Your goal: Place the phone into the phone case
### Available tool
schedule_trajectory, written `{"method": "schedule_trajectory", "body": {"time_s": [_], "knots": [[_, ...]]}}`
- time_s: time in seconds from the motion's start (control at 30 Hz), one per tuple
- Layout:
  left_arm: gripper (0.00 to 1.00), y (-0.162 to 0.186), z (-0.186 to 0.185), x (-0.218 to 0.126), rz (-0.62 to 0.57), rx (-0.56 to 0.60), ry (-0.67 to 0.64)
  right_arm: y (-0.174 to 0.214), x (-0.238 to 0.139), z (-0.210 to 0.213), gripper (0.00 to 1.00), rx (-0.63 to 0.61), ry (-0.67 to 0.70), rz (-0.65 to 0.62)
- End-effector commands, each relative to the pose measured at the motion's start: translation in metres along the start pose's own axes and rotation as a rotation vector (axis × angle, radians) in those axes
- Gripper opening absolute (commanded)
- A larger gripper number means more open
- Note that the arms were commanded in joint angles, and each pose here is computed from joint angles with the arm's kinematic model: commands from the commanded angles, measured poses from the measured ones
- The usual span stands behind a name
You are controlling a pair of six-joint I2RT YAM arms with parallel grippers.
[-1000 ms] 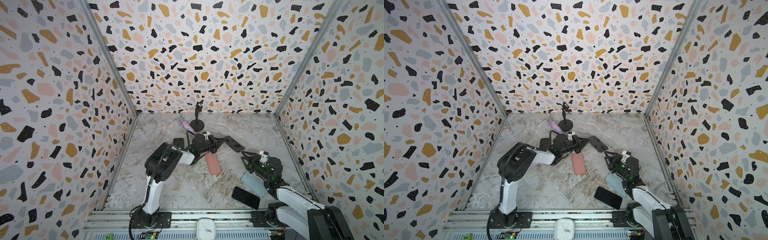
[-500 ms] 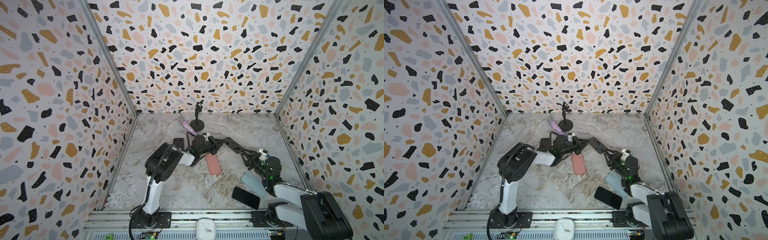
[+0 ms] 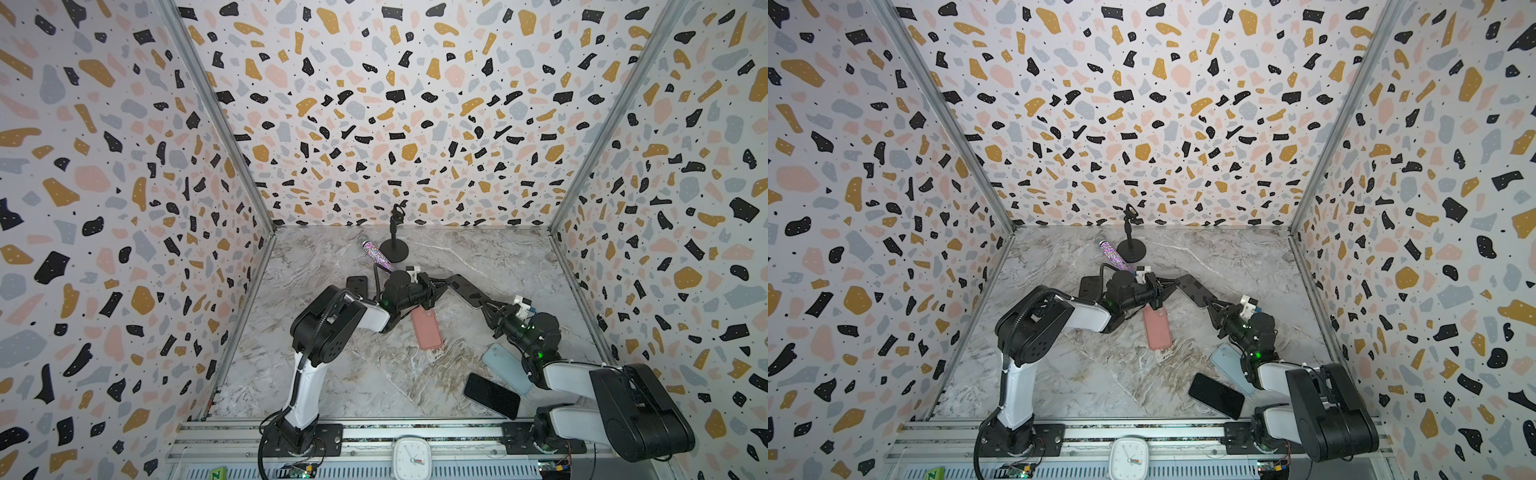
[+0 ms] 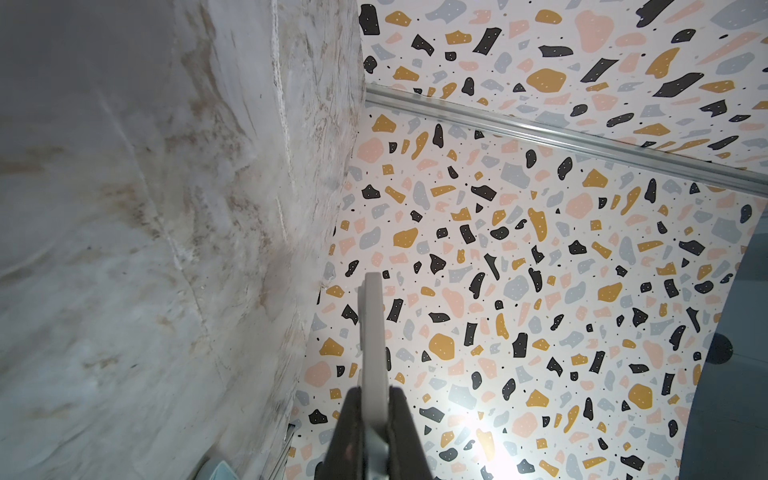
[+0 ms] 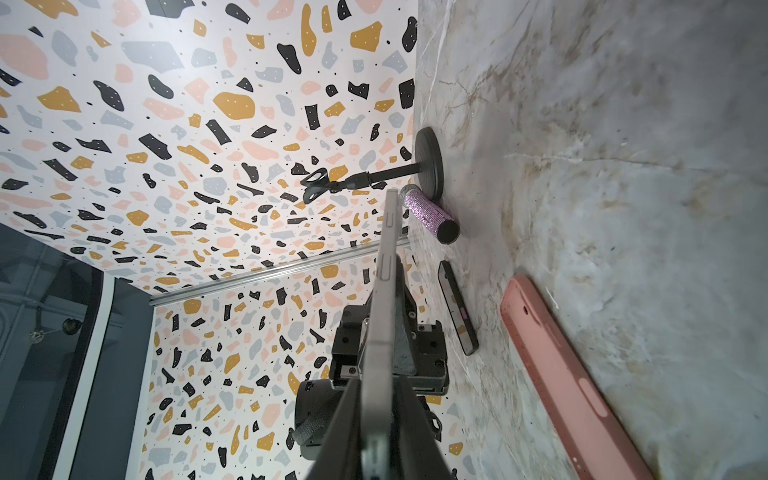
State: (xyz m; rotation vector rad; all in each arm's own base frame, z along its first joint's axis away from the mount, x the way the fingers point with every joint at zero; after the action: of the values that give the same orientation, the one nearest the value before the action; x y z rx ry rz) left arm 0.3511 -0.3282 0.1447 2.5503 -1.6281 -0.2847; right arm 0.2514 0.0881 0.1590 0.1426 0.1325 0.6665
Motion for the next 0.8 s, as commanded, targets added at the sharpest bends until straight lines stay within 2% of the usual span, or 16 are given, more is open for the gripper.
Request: {"method": "schedule_trajectory", "body": {"time_s": [0.0, 0.27, 0.37, 0.43, 0.5, 0.63, 0.77], "knots": [[0.00, 0.010, -0.034, -0.006, 0.019, 0.061, 0.116, 0.003, 0.003, 0.013, 0.13, -0.030, -0.064, 0.040], [0.01, 0.010, -0.032, -0.005, 0.020, 0.115, 0.035, 0.003, 0.005, 0.013, 0.07, -0.028, -0.065, 0.067], [0.18, 0.009, -0.030, -0.005, 0.014, 0.154, -0.015, 0.003, 0.005, 0.012, 0.05, -0.029, -0.060, 0.073], [0.33, 0.007, -0.026, -0.008, 0.009, 0.180, -0.060, 0.002, 0.006, 0.013, 0.04, -0.033, -0.060, 0.081], [0.42, 0.001, -0.025, -0.013, 0.003, 0.214, -0.093, 0.001, 0.008, 0.017, 0.04, -0.042, -0.071, 0.093], [0.50, -0.020, -0.022, -0.037, -0.038, 0.317, -0.240, 0.001, 0.007, 0.015, 0.03, -0.044, -0.065, 0.113], [0.52, -0.039, -0.034, -0.061, -0.098, 0.543, -0.495, 0.003, 0.003, 0.008, 0.02, -0.051, -0.041, 0.139]]}}
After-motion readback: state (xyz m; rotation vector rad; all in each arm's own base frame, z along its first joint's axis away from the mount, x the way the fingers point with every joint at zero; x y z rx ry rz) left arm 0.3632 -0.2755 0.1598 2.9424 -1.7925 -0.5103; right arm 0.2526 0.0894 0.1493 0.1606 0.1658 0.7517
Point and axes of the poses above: each gripper's point midway between its finger pads, its own x axis out along the fingers, its own z axis along the line the jaws close on, y = z × x, the point moved 8 cm from there along -x, back along the fingers, and after that the axes turned 1 degree about x, right-handed, at the moved point
